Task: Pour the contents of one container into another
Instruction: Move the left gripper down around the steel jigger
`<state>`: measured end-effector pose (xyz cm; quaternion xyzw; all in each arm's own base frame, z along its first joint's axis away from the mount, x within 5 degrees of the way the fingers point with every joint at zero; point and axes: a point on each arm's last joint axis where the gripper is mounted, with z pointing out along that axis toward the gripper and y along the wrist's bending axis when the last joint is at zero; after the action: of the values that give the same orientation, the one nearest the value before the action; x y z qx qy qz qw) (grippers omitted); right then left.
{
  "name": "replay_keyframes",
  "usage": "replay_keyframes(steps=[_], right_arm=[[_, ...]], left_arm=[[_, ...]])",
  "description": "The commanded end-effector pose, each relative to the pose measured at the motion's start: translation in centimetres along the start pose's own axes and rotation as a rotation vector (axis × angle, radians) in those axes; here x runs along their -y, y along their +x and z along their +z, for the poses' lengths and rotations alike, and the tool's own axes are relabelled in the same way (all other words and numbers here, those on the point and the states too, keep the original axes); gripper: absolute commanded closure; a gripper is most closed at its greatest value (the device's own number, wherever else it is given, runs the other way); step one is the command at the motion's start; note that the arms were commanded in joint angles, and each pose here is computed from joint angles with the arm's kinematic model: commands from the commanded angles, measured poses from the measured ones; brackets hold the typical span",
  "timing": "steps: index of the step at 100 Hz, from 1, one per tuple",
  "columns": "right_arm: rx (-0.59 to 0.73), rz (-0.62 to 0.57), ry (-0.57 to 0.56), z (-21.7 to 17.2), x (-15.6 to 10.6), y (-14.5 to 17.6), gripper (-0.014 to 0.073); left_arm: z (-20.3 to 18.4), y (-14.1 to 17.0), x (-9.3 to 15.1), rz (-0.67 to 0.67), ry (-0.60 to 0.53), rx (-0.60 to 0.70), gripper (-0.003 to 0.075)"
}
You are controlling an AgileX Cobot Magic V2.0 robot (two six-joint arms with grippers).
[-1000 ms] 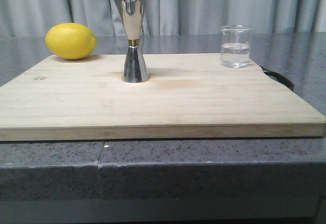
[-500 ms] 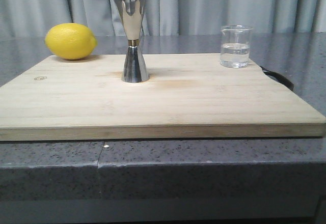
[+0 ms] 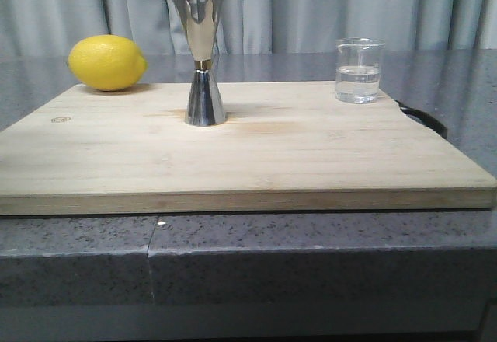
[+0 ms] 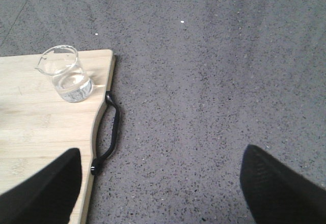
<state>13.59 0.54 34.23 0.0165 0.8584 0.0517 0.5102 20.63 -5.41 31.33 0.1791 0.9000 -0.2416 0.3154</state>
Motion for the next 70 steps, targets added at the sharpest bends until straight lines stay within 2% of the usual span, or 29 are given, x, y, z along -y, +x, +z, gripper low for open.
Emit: replay_keyframes(steps=[1, 14, 30, 39, 54, 70], right_arm=[[0.096, -0.017, 0.013, -0.5, 0.0, -1.6, 0.0022], [0.096, -0.017, 0.013, -0.5, 0.0, -1.6, 0.0022], [0.098, -0.026, 0.013, -0.5, 0.1, -1.6, 0.0022], [0.098, -0.026, 0.013, -0.5, 0.1, -1.6, 0.0022], [0.098, -0.026, 0.013, -0.5, 0.1, -1.6, 0.0022], [0.098, -0.026, 0.013, -0.5, 0.1, -1.6, 0.0023]], left_arm=[[0.3, -2.4, 0.6, 0.077, 0.127, 0.150, 0.0227], [2.3, -3.4, 0.3, 0.175, 0.255, 0.217, 0.0227], [4.2, -4.5, 0.2, 0.300, 0.446, 0.356, 0.0227], [5.0, -4.8, 0.0, 0.360, 0.517, 0.438, 0.0227], [6.9, -5.1, -0.5, 0.404, 0.559, 0.503, 0.0227], [9.0, -5.0, 0.3, 0.470, 0.583, 0.532, 0.0227]])
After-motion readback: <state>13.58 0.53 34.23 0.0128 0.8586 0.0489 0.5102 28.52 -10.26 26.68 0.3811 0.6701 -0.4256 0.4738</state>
